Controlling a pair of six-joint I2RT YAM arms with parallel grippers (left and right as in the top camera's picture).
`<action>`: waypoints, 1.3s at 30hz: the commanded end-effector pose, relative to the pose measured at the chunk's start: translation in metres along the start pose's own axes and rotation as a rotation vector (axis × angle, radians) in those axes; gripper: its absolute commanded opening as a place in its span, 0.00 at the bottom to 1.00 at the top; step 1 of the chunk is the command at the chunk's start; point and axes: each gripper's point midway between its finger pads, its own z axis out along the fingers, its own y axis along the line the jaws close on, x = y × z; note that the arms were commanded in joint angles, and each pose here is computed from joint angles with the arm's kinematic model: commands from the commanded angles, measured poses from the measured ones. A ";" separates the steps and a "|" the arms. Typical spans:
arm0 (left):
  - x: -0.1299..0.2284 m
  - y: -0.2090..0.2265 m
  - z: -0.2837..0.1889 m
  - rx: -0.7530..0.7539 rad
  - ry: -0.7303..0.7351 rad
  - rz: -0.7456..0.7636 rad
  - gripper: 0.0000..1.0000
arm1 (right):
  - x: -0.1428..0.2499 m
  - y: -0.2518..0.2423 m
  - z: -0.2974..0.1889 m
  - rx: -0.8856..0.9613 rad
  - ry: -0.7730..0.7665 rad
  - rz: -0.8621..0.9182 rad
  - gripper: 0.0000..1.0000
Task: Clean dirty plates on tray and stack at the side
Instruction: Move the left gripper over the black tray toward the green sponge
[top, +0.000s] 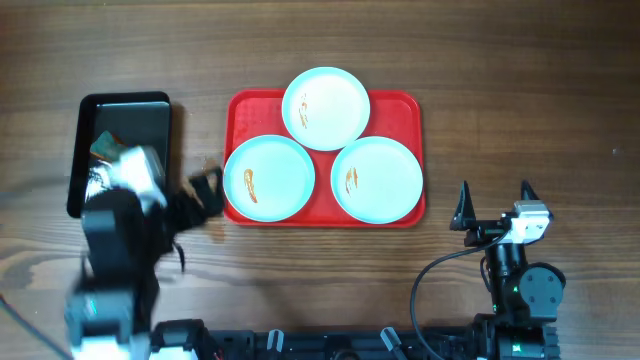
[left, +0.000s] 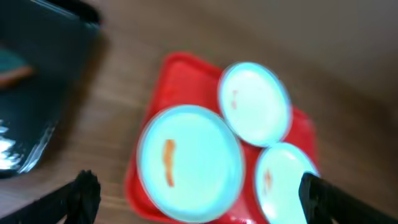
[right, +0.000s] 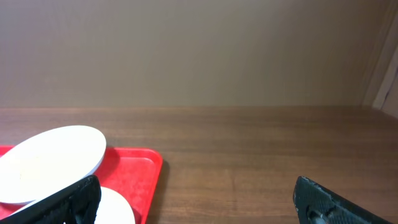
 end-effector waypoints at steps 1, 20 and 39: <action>-0.038 -0.007 0.010 -0.071 0.048 -0.010 1.00 | -0.002 -0.003 -0.001 0.017 -0.010 0.019 1.00; -0.111 0.089 0.070 -0.720 0.320 -0.271 1.00 | -0.002 -0.003 -0.001 0.017 -0.010 0.019 1.00; -0.088 0.206 0.144 -0.896 0.351 -0.549 0.89 | -0.002 -0.003 -0.001 0.017 -0.010 0.019 1.00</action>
